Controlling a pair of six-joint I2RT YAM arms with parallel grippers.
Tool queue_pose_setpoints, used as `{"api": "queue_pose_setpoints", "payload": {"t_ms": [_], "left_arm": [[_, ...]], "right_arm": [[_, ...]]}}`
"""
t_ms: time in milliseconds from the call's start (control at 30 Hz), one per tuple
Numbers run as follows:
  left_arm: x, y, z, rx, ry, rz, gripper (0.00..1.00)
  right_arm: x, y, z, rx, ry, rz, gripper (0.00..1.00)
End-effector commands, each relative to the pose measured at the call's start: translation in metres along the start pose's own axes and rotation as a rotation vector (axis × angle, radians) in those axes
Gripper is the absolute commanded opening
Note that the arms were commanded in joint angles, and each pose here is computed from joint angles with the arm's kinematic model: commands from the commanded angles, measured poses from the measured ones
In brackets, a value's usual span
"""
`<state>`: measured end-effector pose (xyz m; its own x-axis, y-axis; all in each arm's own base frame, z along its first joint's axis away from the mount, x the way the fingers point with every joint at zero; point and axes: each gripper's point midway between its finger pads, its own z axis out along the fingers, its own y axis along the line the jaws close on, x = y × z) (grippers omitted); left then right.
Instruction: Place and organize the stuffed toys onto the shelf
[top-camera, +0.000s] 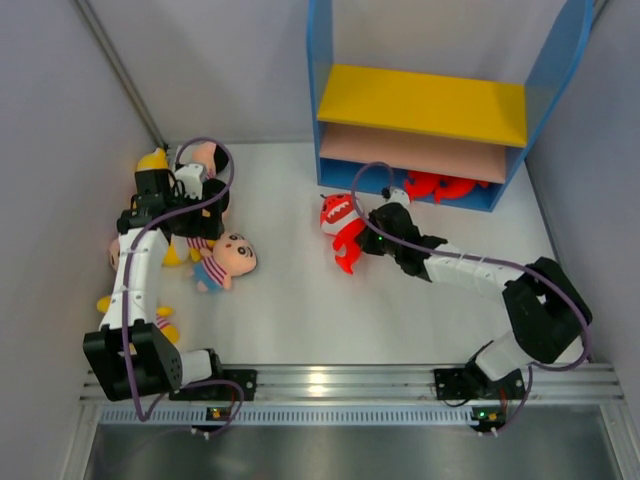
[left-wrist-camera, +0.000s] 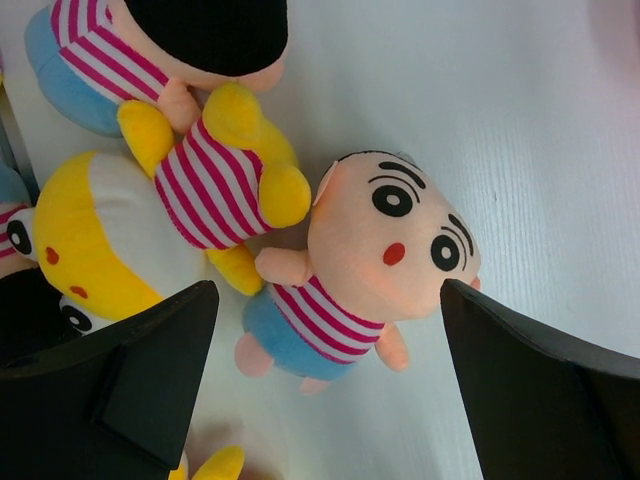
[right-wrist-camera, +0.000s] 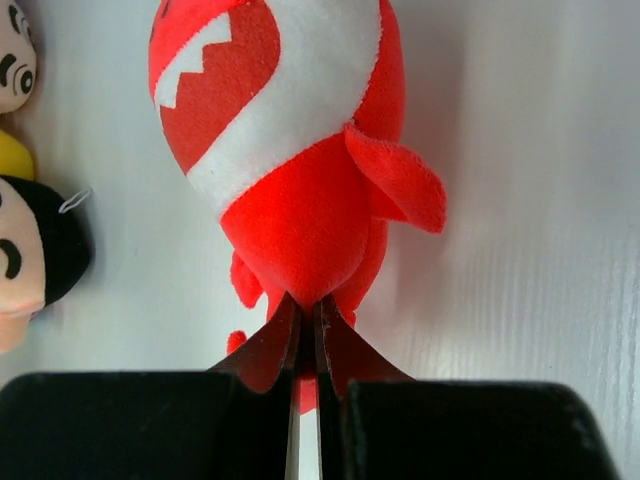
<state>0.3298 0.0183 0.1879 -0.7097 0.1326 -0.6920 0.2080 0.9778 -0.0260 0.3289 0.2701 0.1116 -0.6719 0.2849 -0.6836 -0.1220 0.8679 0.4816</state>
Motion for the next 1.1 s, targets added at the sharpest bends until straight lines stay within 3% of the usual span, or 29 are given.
{"api": "queue_pose_setpoints", "payload": {"t_ms": [0, 200, 333, 633, 1067], "left_arm": [[-0.011, -0.004, -0.002, 0.037, -0.039, 0.01, 0.99], [-0.017, -0.005, -0.001, 0.049, -0.046, 0.011, 0.99], [-0.018, -0.004, 0.001, 0.051, -0.046, 0.027, 0.99], [-0.024, 0.007, 0.003, 0.012, -0.039, 0.054, 0.99], [-0.026, 0.015, 0.019, 0.009, -0.003, 0.053, 0.99]], "right_arm": [[-0.023, -0.006, 0.008, 0.039, -0.064, 0.02, 0.0], [-0.052, -0.016, 0.035, 0.065, -0.101, 0.081, 0.0], [-0.092, -0.03, 0.051, 0.117, -0.249, 0.133, 0.0], [-0.155, -0.053, 0.072, 0.202, -0.398, 0.213, 0.0], [-0.171, -0.073, 0.129, 0.25, -0.393, 0.293, 0.0]]}}
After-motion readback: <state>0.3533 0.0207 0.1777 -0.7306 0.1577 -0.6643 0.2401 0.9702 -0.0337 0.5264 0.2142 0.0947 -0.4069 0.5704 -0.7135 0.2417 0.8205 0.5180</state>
